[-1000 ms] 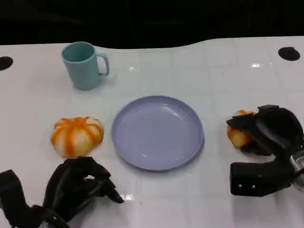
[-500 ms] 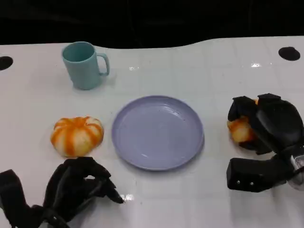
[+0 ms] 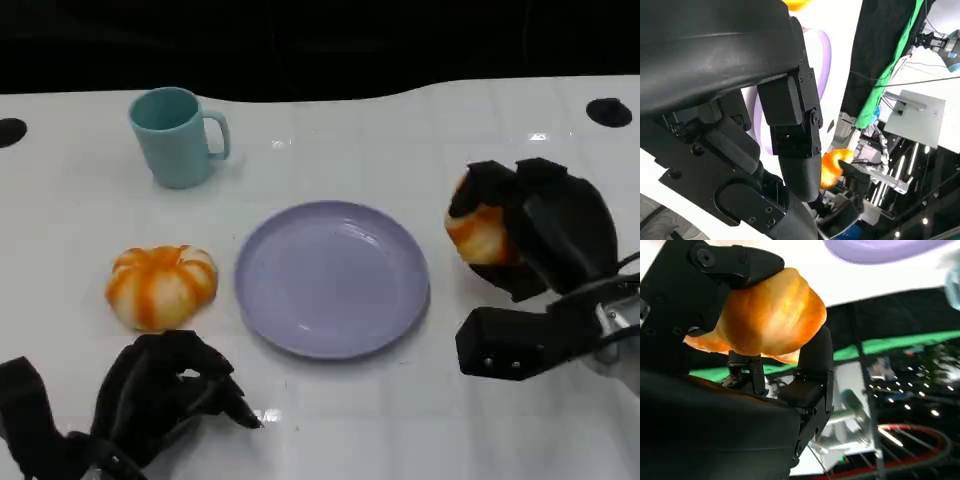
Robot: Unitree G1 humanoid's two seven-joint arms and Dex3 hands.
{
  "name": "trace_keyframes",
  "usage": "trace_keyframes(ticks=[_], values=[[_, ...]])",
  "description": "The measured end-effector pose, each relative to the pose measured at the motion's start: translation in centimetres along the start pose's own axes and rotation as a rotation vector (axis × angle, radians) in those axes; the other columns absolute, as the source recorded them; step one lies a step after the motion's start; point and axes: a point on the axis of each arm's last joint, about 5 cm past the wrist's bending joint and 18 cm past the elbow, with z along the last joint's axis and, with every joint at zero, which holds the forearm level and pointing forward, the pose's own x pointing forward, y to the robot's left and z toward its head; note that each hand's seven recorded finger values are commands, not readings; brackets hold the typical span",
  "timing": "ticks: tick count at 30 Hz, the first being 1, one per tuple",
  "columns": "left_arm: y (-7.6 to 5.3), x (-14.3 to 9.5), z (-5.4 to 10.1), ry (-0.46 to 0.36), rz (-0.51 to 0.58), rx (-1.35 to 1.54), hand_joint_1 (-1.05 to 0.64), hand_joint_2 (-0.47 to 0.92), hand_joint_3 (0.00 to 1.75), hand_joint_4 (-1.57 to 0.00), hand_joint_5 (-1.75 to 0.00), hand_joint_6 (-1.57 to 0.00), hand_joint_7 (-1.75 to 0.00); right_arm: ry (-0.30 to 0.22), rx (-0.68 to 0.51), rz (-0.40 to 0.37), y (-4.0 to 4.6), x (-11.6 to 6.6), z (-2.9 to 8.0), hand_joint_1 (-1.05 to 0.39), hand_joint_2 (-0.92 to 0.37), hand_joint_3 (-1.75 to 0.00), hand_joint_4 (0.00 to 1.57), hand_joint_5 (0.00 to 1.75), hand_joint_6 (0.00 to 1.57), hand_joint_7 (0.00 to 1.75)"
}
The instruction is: Grasp the bread from the table and place it into the plate.
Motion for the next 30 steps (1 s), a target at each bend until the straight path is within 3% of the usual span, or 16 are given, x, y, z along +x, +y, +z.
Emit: trace_keyframes(ticks=[6, 15, 16, 17, 19, 23, 28, 30], values=[[0.0, 0.0, 0.0, 0.001, 0.0, 0.001, -1.05, 0.6, 0.0, -1.57, -0.6, -1.57, -0.37, -0.089, 0.094, -0.034, 0.06, 1.2, 1.8, -0.09, -0.22, -1.49, 1.04, 1.75, 0.86, 1.62], [0.0, 0.0, 0.0, -0.003, -0.001, 0.008, -1.05, 0.62, 0.01, -1.57, -0.6, -1.57, -0.37, -0.205, 0.175, -0.008, 0.16, 3.5, 4.5, -0.11, -0.22, -1.46, 1.02, 1.75, 0.77, 1.74], [0.0, 0.0, 0.0, -0.004, -0.001, 0.009, -1.05, 0.62, 0.01, -1.57, -0.6, -1.57, -0.37, -0.215, 0.181, -0.002, 0.2, 3.8, 4.8, -0.11, -0.22, -1.46, 1.02, 1.75, 0.77, 1.75], [0.0, 0.0, 0.0, -0.004, -0.002, 0.01, -1.05, 0.62, 0.0, -1.57, -0.6, -1.57, -0.37, -0.22, 0.185, 0.008, 0.27, 3.9, 5.0, -0.12, -0.24, -1.44, 1.02, 1.75, 0.84, 1.59], [0.0, 0.0, 0.0, -0.004, -0.002, 0.011, -1.05, 0.61, 0.0, -1.57, -0.6, -1.57, -0.37, -0.228, 0.191, 0.038, 0.46, 4.1, 5.4, -0.14, -0.27, -1.41, 1.01, 1.75, 0.89, 1.51], [0.0, 0.0, 0.0, -0.003, -0.003, 0.012, -1.05, 0.62, 0.0, -1.57, -0.6, -1.57, -0.37, -0.241, 0.192, 0.103, 1.08, 4.2, 6.0, -0.16, -0.3, -1.37, 0.99, 1.75, 0.8, 1.65], [-0.1, 0.0, 0.0, -0.004, -0.005, 0.013, -1.05, 0.61, 0.0, -1.57, -0.6, -1.57, -0.37, -0.242, 0.19, 0.171, 1.84, 4.3, 6.8, -0.17, -0.35, -1.24, 0.94, 1.75, 0.84, 1.43], [-0.1, 0.0, 0.0, -0.005, -0.005, 0.014, -1.05, 0.61, 0.0, -1.57, -0.6, -1.57, -0.38, -0.234, 0.182, 0.189, 2.11, 4.3, 7.0, -0.19, -0.44, -1.11, 0.9, 1.75, 0.89, 1.18]])
